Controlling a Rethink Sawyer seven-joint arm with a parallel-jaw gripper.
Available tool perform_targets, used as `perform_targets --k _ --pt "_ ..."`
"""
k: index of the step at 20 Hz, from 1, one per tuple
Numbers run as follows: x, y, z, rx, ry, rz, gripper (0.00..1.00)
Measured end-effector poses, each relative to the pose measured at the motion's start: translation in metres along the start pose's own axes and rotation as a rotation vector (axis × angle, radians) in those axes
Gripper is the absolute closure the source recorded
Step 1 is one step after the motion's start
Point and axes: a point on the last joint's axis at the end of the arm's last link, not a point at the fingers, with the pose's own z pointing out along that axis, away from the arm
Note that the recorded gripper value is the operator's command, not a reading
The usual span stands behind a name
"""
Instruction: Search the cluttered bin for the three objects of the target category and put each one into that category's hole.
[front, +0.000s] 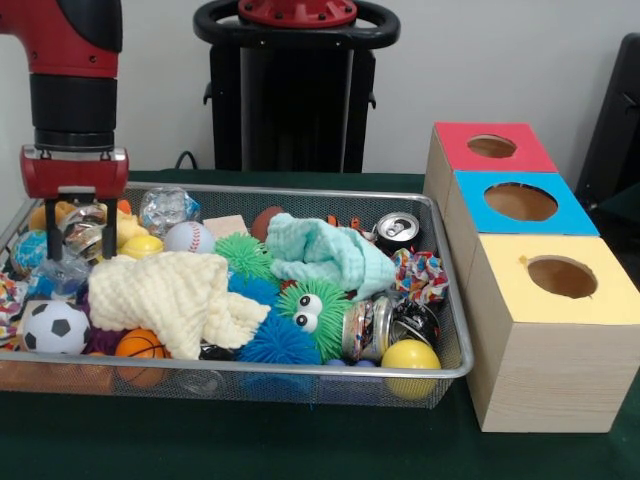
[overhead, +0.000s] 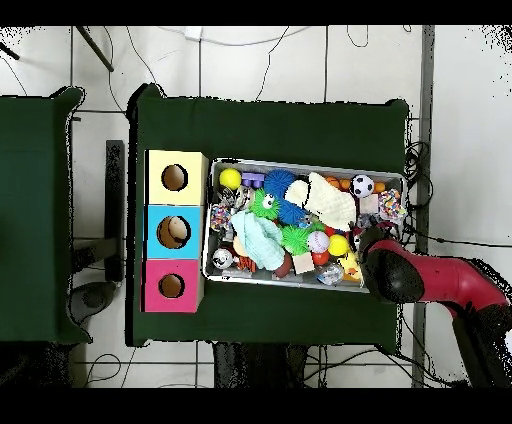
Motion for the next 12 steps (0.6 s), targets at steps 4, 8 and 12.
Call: perform_targets --k 4,8,12 --pt "0.001 -0.005 -0.001 0.017 -0.003 -0.023 0.00" --pt "0.001 -0.009 -0.001 0.029 -0.005 -0.040 0.00" --pt "0.004 -0.019 -0.001 0.052 -0.006 -0.058 0.00"
